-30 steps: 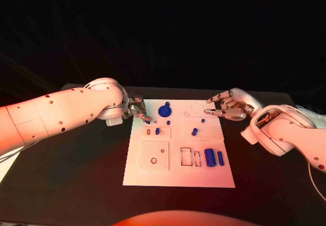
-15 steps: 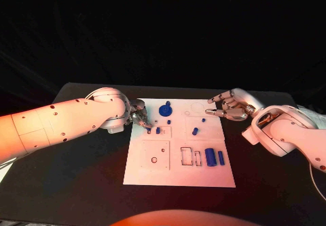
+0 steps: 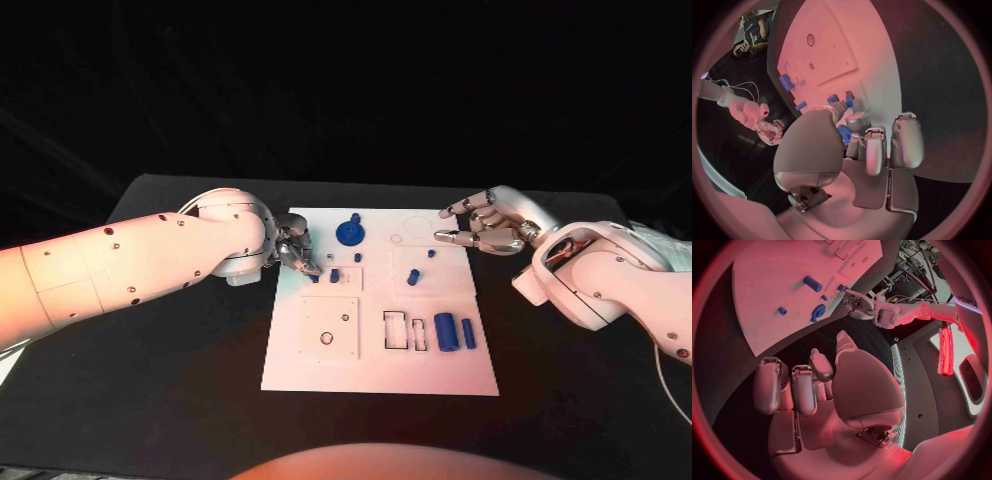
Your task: Assemble the parts on the task board
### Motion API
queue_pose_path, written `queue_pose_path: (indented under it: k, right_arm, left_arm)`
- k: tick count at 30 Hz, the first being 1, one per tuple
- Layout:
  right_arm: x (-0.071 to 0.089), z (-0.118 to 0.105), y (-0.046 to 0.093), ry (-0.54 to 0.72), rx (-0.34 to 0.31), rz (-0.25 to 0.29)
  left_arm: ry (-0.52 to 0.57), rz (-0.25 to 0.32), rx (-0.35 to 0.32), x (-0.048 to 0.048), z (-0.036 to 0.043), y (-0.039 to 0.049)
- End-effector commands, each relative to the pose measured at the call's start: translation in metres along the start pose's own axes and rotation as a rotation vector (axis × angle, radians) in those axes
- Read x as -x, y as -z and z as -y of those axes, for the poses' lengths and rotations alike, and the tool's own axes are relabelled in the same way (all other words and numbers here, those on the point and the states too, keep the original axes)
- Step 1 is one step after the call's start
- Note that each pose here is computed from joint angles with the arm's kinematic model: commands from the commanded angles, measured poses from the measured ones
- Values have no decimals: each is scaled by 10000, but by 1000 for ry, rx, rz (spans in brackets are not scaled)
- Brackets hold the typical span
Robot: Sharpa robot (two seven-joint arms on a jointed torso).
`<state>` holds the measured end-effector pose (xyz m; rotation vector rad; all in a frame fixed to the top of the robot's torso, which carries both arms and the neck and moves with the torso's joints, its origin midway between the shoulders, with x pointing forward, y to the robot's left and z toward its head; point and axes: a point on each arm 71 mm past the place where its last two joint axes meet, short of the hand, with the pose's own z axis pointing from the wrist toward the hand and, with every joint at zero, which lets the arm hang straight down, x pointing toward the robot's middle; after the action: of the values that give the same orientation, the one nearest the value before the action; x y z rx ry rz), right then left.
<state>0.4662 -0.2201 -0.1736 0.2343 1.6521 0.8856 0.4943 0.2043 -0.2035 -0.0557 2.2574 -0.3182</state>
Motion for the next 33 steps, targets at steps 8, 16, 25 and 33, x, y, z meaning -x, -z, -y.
queue_pose_path:
  k: [8,16,25,33]
  right_arm:
    - [-19,-7,1,2,8,-17]
    - [-21,-7,0,2,8,-17]
    - [-23,-11,0,1,9,-18]
    - [-22,-12,3,4,10,-18]
  left_arm:
    - [-37,-50,7,-64,-9,-2]
    - [-40,-55,2,-70,5,-5]
    - [-15,-60,22,-69,23,-45]
    - [4,-78,42,-85,34,-66]
